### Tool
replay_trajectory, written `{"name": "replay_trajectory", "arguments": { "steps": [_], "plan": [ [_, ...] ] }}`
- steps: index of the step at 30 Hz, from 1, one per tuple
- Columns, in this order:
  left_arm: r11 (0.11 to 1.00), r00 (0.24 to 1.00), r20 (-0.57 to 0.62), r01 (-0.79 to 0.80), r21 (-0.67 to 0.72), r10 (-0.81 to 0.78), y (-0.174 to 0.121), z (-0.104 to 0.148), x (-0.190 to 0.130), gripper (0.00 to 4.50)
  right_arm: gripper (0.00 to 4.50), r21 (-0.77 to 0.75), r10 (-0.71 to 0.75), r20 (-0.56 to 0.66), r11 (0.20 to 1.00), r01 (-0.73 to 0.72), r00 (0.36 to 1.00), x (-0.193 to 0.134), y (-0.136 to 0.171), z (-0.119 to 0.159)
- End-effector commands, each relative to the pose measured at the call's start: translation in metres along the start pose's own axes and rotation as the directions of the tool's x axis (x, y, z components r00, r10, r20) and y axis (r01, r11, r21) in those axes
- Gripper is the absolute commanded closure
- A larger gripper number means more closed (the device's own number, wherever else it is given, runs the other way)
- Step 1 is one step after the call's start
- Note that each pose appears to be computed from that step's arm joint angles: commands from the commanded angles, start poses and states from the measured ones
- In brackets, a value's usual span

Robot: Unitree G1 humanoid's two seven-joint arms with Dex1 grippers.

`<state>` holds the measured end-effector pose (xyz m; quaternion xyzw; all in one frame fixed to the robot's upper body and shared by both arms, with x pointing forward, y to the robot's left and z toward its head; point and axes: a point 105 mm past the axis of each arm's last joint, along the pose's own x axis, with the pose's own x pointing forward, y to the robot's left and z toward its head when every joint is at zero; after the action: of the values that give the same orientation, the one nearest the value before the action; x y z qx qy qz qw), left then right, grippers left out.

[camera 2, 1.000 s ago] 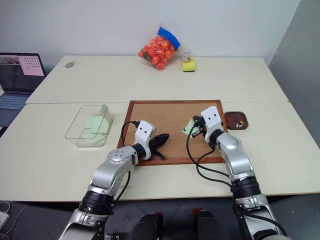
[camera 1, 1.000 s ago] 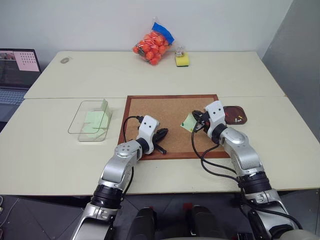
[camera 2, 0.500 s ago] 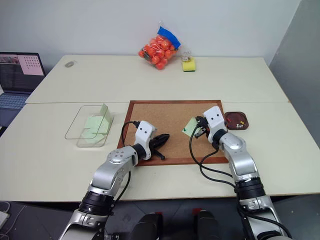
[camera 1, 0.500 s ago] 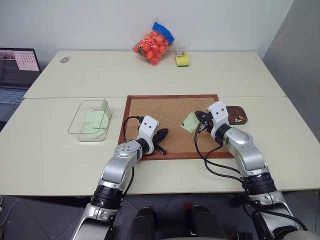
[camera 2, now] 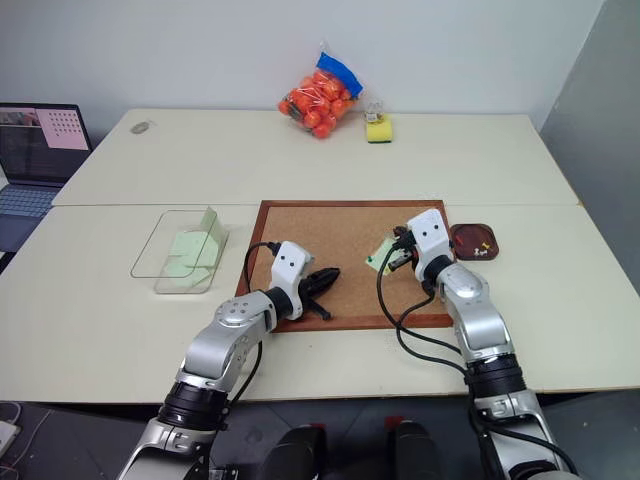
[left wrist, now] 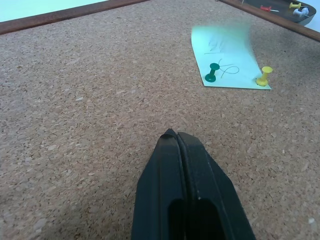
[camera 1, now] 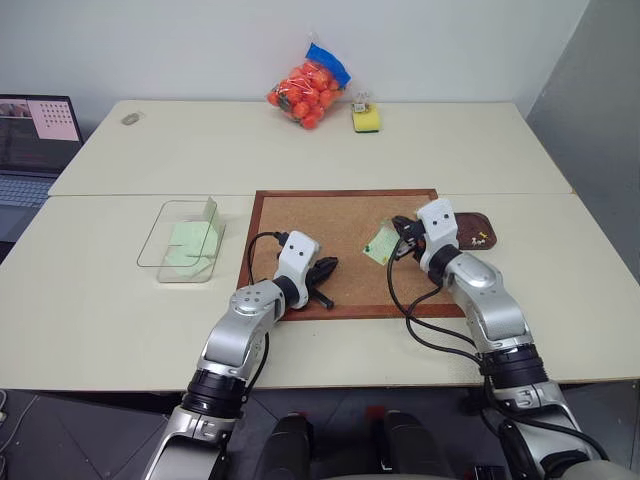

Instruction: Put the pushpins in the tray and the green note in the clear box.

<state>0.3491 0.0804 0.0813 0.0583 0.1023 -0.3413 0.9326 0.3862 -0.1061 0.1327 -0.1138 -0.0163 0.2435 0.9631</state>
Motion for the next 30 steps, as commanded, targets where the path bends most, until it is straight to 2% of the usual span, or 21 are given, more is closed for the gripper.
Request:
{"name": "replay_trajectory", "arguments": {
  "steps": [1,5,8,12,15,20,30],
  "plan": [
    [1.000,1.000,-0.029,-0.003,0.002,0.003,-0.001,-0.007,0.000,4.50,4.43,-0.001,0.028,0.011,1.000,-0.028,1.000,0.001,0.007,0.004],
    [1.000,1.000,-0.029,-0.007,0.000,0.007,0.000,-0.007,0.000,4.50,4.43,0.028,0.063,0.036,0.998,-0.064,0.997,-0.001,0.012,0.009],
    [1.000,1.000,-0.028,-0.006,-0.001,0.006,-0.001,-0.007,0.000,4.50,4.43,0.061,0.003,0.061,0.998,-0.007,0.998,-0.002,-0.001,0.015],
    [1.000,1.000,-0.026,-0.004,-0.003,0.004,-0.002,-0.007,0.000,4.50,4.43,0.081,-0.240,0.071,0.969,0.235,0.968,-0.012,-0.050,0.019],
    [1.000,1.000,-0.028,-0.002,-0.003,0.002,-0.002,-0.007,0.000,4.50,4.43,0.100,-0.345,0.044,0.935,0.340,0.937,-0.019,-0.073,0.013],
    [1.000,1.000,-0.030,0.002,-0.002,-0.002,-0.002,-0.007,0.001,4.50,4.43,0.072,-0.538,-0.054,0.838,0.541,0.841,-0.036,-0.119,-0.008],
    [1.000,1.000,-0.029,0.002,0.003,-0.002,0.000,-0.006,0.001,4.50,4.43,0.098,-0.589,-0.136,0.792,0.602,0.797,-0.030,-0.139,-0.021]
  ]
}}
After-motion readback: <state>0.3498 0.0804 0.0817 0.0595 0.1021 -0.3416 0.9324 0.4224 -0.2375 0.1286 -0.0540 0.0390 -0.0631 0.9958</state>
